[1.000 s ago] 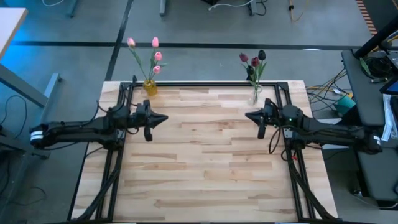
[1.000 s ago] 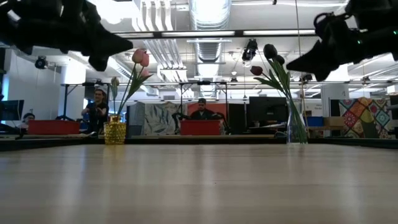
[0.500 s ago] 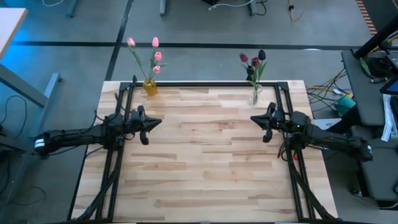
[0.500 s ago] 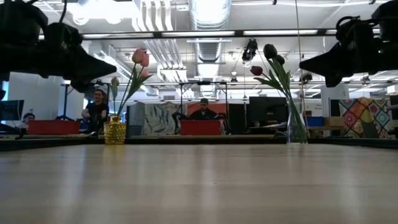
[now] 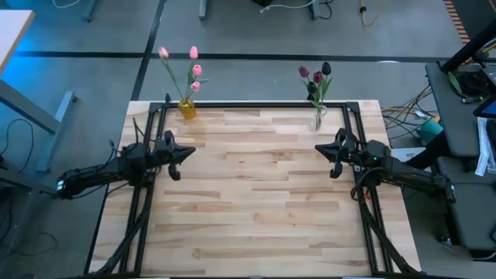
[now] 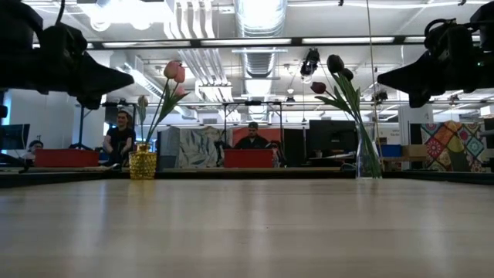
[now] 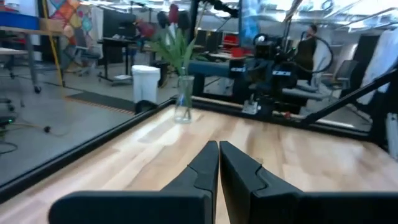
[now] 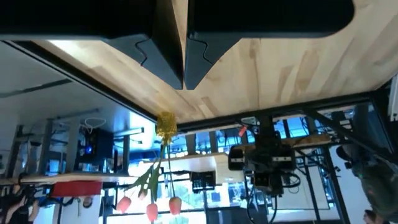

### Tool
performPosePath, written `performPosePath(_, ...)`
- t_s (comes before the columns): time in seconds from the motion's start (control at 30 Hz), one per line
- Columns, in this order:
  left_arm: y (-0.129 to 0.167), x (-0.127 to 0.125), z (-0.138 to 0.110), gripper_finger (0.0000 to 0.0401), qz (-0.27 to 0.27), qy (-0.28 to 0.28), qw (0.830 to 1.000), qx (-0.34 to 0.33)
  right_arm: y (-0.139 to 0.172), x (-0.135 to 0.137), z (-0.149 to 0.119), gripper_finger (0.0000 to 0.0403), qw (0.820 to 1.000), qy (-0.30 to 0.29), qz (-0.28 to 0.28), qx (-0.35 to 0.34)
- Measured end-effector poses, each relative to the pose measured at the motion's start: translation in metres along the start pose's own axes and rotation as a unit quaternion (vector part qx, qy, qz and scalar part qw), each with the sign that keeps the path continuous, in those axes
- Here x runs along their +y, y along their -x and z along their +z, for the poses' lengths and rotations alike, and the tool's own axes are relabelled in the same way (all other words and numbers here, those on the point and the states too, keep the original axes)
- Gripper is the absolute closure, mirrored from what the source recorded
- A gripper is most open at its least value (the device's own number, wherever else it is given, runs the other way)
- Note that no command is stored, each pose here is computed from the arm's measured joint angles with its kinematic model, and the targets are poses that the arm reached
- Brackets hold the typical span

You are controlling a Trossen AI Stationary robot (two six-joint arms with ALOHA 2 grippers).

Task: Sort flowers into vase by color
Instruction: Return to Home Position

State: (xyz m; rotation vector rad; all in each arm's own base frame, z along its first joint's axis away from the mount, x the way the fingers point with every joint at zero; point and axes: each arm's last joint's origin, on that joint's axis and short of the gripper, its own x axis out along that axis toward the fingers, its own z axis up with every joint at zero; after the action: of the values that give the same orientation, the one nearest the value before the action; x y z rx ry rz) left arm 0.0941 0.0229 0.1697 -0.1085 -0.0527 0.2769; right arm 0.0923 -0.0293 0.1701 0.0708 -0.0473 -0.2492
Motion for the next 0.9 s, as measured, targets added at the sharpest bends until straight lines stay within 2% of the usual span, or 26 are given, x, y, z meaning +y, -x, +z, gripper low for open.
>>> performPosePath(0.33, -0.0028, -0.0003, -0.0042, 0.0401, -0.005, 0.016, 1.0, 0.026, -0.0005, -0.0003, -0.001, 0.0394, 0.999, 0.051, -0.004, 0.005)
performPosePath(0.47, -0.0043, -0.0016, -0.0072, 0.0401, -0.025, 0.096, 0.994, 0.048, -0.0019, -0.0018, -0.0035, 0.0394, 0.996, 0.08, -0.023, 0.021)
performPosePath(0.53, -0.0051, -0.0015, -0.0082, 0.0401, -0.022, 0.115, 0.991, 0.057, -0.0025, -0.0026, -0.0045, 0.0394, 0.995, 0.093, -0.035, 0.028)
performPosePath(0.9, -0.0078, -0.0015, -0.0094, 0.0401, -0.018, 0.12, 0.99, 0.075, -0.0038, -0.0032, -0.0064, 0.0394, 0.994, 0.091, -0.04, 0.039)
